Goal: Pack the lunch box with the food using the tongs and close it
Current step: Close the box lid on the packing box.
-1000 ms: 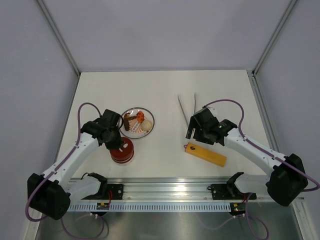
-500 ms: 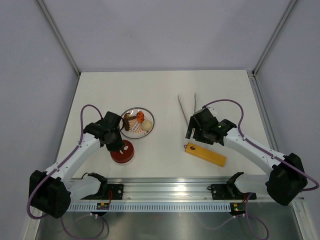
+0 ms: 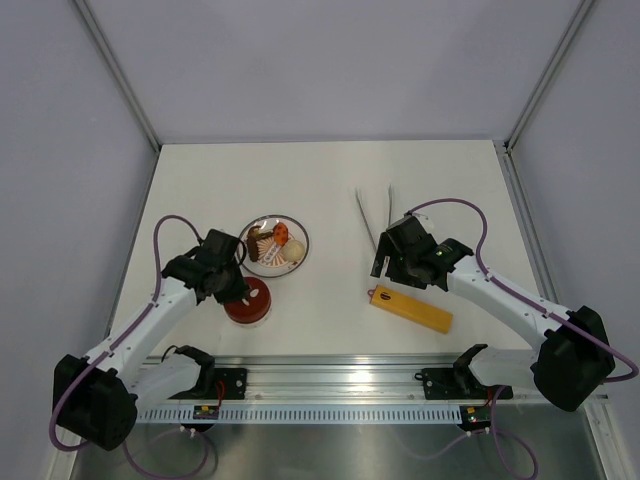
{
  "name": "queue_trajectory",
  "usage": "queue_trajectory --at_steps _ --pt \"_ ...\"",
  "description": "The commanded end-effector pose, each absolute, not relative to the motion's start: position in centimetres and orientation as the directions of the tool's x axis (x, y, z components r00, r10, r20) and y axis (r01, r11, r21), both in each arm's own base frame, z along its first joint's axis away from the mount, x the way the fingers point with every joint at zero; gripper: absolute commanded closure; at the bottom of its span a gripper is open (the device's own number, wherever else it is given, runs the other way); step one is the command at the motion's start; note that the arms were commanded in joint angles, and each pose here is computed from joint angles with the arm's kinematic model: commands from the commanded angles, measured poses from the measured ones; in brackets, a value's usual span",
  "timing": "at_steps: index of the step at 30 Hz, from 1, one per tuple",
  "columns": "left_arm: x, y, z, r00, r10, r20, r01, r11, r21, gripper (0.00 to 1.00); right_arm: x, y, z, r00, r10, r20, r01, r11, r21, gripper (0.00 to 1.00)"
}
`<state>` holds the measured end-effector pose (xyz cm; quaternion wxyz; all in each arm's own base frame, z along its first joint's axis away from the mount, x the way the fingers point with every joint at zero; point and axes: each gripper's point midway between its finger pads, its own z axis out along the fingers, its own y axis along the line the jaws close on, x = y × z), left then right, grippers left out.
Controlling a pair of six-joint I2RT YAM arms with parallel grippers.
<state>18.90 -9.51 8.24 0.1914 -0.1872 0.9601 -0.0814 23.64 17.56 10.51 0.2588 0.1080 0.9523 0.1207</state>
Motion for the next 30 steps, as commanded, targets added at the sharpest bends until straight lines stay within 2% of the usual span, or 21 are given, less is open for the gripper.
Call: queue_trajectory --at_steps 1,30 --pt "17.8 -9.1 6.0 -0.855 -0.419 -0.305 -0.372 0.906 -0.201 1.00 24.0 17.7 10.7 -0.836 0.269 -0.478 0.136 0.946 0.294 0.14" --pt "16.9 -8.3 4.1 -0.866 -0.414 -0.282 -0.407 0.909 -0.087 0.98 23.9 17.8 10.5 -0.835 0.274 -0.478 0.136 0.943 0.304 0.13"
